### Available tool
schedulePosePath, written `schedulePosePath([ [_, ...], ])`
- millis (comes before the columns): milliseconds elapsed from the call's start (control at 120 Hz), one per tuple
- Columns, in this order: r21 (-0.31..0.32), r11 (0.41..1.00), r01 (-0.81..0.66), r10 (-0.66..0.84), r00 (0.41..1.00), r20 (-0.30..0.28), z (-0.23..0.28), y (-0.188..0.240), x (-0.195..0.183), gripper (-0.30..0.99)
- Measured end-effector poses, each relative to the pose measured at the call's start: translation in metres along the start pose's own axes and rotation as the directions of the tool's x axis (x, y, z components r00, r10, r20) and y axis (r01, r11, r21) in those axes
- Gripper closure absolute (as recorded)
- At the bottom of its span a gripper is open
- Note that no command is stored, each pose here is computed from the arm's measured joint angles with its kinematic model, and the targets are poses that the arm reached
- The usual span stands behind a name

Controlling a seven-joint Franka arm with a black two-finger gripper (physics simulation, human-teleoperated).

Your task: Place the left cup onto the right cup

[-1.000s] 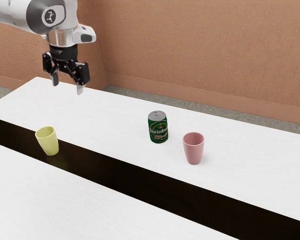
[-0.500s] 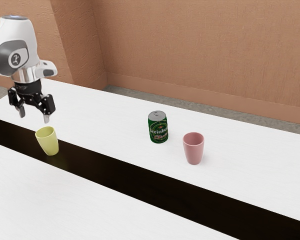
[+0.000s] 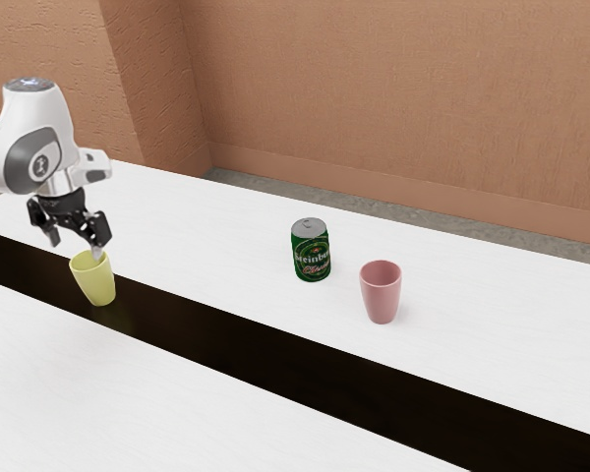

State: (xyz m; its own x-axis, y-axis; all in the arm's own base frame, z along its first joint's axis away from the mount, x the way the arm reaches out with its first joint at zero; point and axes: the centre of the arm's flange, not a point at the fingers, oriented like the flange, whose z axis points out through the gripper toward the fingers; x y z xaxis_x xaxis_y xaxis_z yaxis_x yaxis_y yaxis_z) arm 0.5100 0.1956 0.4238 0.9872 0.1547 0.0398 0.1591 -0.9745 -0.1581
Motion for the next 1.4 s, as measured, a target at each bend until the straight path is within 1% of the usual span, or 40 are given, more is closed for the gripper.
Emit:
schedulePosePath([
  [175, 0.007, 0.999, -0.050, 0.050, 0.999, -0.010, 0.028, 0.005, 0.010, 0.00],
  [342, 0.010, 0.994, -0.112, 0.112, 0.993, -0.032, 0.037, 0.025, 0.019, 0.00],
  [433, 0.013, 0.991, -0.131, 0.132, 0.990, -0.042, 0.041, 0.029, 0.023, 0.00],
  [667, 0.019, 0.990, -0.141, 0.142, 0.988, -0.059, 0.045, 0.015, 0.028, 0.00],
  [950, 0.008, 0.987, -0.160, 0.160, 0.986, -0.041, 0.083, 0.007, 0.035, 0.00],
  [1167, 0.014, 0.983, -0.183, 0.183, 0.982, -0.052, 0.096, 0.002, 0.042, 0.00],
  [1400, -0.004, 0.984, -0.177, 0.177, 0.983, -0.050, 0.116, -0.009, 0.048, 0.01],
])
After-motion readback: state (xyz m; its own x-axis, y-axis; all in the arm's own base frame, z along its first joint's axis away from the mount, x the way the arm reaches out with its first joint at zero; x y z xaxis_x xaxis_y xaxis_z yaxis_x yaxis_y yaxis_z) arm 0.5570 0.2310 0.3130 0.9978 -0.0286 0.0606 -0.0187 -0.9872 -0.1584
